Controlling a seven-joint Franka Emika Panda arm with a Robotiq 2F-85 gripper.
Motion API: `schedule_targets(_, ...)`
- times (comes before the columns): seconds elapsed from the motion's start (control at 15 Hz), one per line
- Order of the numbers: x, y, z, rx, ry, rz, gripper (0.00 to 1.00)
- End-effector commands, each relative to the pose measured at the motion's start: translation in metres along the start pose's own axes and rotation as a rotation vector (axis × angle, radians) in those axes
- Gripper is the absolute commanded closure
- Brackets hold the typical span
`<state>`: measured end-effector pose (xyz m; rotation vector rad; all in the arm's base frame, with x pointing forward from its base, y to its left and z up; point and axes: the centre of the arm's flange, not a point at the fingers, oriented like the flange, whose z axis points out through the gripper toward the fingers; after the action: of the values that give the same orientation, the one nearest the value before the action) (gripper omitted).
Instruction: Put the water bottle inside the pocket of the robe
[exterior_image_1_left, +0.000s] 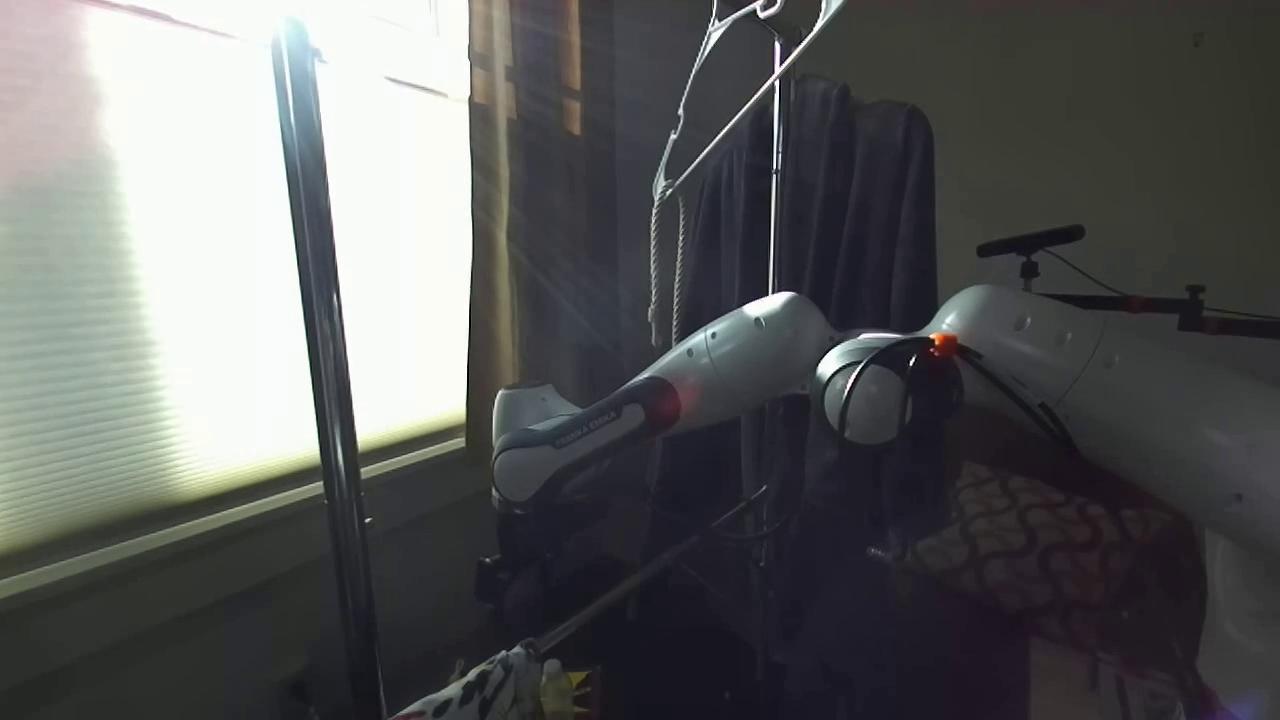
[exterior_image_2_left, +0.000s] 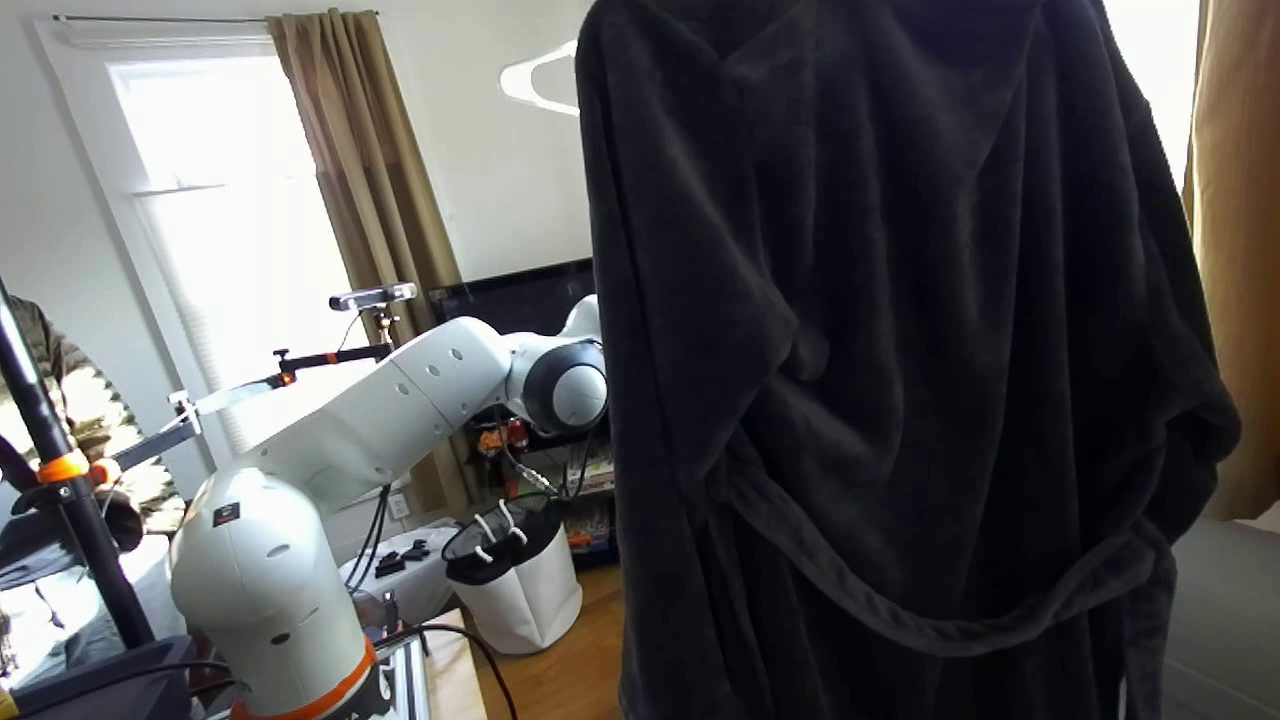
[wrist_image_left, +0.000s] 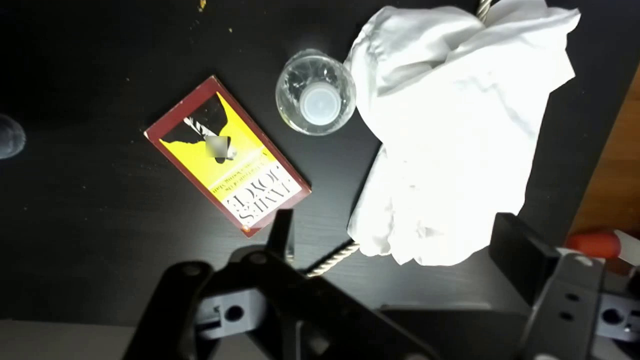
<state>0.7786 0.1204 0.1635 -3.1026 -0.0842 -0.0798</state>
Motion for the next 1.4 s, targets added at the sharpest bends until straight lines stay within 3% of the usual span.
schedule_targets(0.0,0.020,-0.006,0.008,0.003,0.080,-0.018,0.00)
schedule_targets(0.2,0.028,-0.020,-0.034,-0.017,0.192,-0.046,0.00)
schedule_targets(0.47,0.053,-0.029,-0.038,-0.035,0.140,-0.027,0.00)
schedule_targets(0.8,0.053,0.001,0.012,-0.071,-0.083,0.084,0.00)
schedule_targets(1.33,0.036,0.022,0.084,-0.032,-0.322,0.115,0.00)
